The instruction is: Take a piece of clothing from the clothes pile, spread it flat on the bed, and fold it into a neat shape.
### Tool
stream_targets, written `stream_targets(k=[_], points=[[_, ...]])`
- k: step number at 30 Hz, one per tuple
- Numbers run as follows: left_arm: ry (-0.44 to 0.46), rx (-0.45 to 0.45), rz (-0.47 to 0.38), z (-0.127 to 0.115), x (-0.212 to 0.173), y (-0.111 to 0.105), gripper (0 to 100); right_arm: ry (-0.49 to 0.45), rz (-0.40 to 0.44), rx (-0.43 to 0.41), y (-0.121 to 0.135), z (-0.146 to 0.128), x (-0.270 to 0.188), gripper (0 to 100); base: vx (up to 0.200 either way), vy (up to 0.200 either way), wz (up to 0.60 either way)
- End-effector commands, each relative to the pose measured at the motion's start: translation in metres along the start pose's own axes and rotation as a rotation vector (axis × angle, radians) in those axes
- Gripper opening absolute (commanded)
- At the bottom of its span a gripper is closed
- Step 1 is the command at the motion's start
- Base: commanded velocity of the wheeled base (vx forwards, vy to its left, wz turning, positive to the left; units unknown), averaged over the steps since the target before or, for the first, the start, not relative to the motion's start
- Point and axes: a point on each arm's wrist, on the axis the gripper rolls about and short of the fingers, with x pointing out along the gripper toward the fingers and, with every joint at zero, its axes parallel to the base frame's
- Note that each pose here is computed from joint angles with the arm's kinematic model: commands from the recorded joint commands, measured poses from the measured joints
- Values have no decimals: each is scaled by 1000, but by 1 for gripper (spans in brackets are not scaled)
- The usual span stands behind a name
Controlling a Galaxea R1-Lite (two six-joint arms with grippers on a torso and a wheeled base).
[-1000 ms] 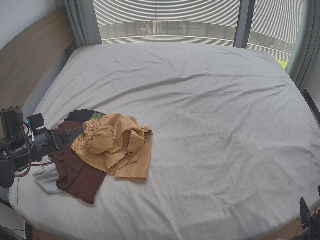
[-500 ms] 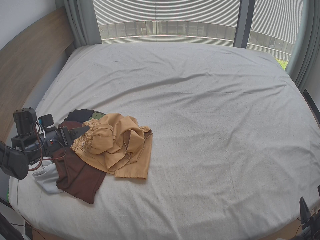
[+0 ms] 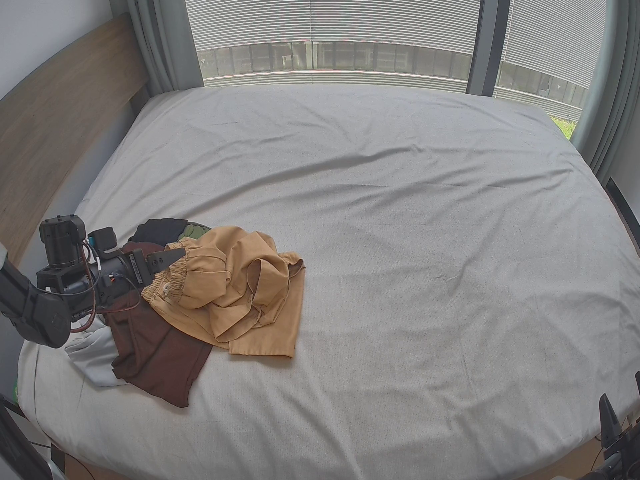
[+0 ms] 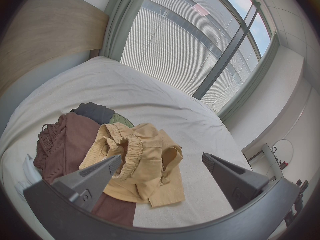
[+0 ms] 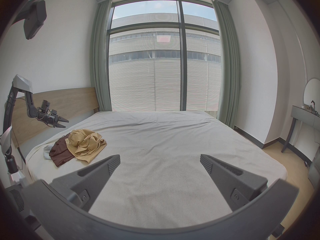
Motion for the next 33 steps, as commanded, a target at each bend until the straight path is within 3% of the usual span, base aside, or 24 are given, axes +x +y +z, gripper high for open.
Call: stream_targets(k=[1, 20, 33], points=[[8, -8, 15, -7, 13, 14, 100, 1, 0, 0, 0, -5, 0, 100, 0, 0, 0], [33, -29, -24, -16, 48, 42, 100, 1, 0, 0, 0, -5, 0, 100, 0, 0, 0], [58, -65, -131, -19, 60, 48, 100, 1, 0, 0, 0, -5, 0, 100, 0, 0, 0]])
